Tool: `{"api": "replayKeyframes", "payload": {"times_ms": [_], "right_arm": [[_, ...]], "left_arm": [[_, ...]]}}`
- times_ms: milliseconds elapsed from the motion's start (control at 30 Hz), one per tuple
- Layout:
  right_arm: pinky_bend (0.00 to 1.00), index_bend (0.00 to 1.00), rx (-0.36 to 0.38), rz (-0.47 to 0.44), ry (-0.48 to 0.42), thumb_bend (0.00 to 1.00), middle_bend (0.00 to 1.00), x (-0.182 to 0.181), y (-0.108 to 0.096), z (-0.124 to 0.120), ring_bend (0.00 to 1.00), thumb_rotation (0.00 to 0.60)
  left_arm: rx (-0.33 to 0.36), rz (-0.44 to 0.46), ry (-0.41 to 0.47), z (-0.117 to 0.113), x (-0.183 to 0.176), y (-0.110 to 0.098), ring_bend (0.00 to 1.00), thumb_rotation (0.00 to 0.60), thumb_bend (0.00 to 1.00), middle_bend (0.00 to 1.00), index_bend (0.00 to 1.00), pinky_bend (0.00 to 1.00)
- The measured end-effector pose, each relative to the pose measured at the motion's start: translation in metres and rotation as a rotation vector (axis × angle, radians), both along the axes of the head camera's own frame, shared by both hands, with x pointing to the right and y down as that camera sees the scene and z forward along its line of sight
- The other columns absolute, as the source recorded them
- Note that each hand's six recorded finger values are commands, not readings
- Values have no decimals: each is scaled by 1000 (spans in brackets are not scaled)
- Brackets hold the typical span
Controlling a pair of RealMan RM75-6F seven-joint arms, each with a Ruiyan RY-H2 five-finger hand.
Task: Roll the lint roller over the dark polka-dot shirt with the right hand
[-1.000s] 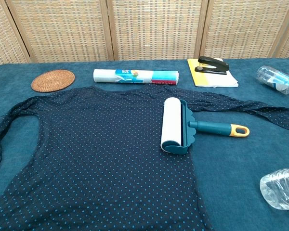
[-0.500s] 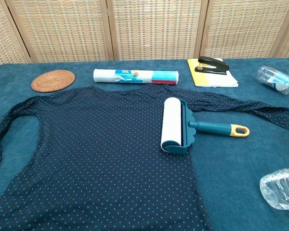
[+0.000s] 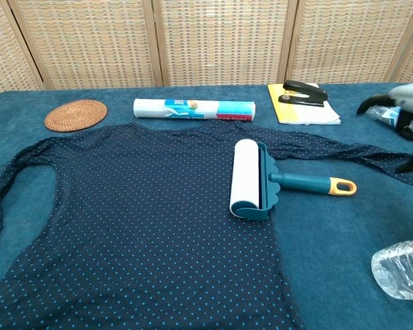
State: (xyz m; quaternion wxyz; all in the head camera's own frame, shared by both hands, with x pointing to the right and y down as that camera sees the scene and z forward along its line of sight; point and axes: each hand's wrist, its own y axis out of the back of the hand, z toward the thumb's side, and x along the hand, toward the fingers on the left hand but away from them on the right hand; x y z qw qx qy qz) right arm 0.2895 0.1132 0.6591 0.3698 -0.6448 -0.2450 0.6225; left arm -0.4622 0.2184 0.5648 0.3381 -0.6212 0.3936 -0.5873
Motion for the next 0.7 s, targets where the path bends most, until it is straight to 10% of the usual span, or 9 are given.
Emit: {"api": "replayKeyframes", "payload": {"times_ms": [700], "right_arm": [[1000, 436, -128, 138, -65, 341, 965, -65, 4, 66, 1000, 600]], "left_arm": [[-5, -18, 2, 1, -5, -2, 0, 600, 0, 0, 0, 0]]}}
